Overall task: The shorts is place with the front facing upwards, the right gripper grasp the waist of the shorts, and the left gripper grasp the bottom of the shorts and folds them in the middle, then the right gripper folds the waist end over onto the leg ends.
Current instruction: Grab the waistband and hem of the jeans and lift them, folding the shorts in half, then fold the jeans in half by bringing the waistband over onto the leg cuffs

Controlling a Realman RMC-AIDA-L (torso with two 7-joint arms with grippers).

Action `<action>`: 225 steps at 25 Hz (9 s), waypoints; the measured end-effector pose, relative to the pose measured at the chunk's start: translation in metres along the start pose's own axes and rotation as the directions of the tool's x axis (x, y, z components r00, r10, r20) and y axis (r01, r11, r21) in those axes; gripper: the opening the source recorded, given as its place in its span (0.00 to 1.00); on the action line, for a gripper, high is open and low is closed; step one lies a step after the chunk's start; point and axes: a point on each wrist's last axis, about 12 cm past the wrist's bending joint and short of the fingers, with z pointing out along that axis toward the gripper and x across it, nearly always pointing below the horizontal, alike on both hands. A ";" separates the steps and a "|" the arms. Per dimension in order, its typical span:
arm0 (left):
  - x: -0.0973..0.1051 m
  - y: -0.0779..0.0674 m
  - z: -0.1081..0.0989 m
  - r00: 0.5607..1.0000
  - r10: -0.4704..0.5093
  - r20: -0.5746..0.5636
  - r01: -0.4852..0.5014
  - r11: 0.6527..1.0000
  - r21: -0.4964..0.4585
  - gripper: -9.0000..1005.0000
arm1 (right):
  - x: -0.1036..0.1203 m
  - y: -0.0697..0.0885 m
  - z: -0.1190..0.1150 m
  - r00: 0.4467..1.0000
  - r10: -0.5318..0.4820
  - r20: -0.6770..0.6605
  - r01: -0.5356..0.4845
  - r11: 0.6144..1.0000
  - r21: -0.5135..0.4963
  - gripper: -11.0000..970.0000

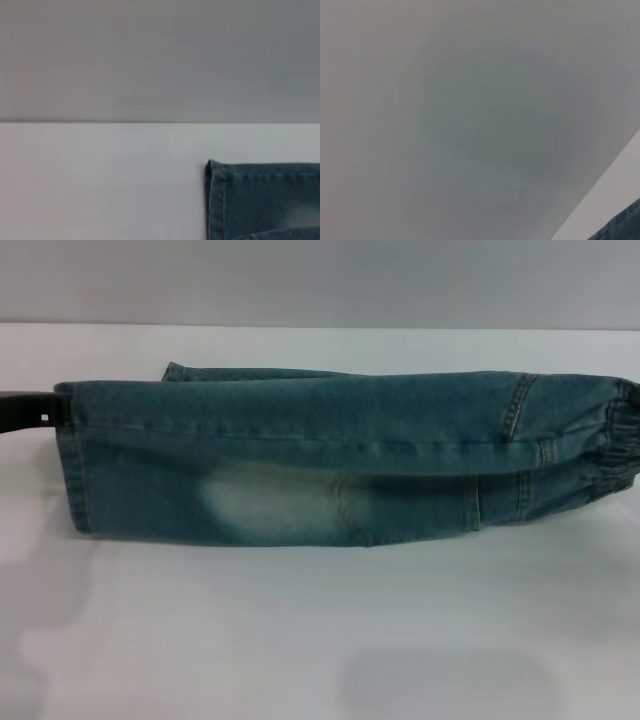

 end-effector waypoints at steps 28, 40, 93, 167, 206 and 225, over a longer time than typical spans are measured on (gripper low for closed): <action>-0.010 -0.008 0.032 0.990 -0.004 0.138 -0.013 0.992 0.126 0.07 | -0.003 -0.009 0.027 0.979 0.070 0.192 -0.059 0.996 -0.062 0.05; -0.024 -0.032 0.092 0.988 -0.016 0.157 -0.014 0.983 0.186 0.07 | -0.010 -0.031 0.030 0.898 0.071 0.435 -0.091 0.995 0.027 0.17; -0.010 -0.049 0.090 0.986 0.128 0.105 -0.151 0.952 0.265 0.72 | 0.007 -0.049 -0.026 0.950 0.131 0.284 -0.173 0.976 0.131 0.70; 0.009 -0.047 0.106 0.993 0.109 0.042 -0.116 0.958 0.260 0.72 | 0.016 -0.041 -0.030 0.964 0.034 0.265 -0.067 0.991 0.116 0.70; 0.005 -0.060 0.104 0.985 0.171 0.030 -0.172 0.936 0.307 0.71 | 0.034 -0.053 -0.080 0.909 0.065 0.411 -0.124 0.985 0.119 0.70; 0.024 -0.136 0.115 0.971 0.236 0.025 -0.202 0.763 0.615 0.71 | 0.029 -0.030 -0.097 0.895 0.041 0.445 -0.032 0.999 -0.027 0.70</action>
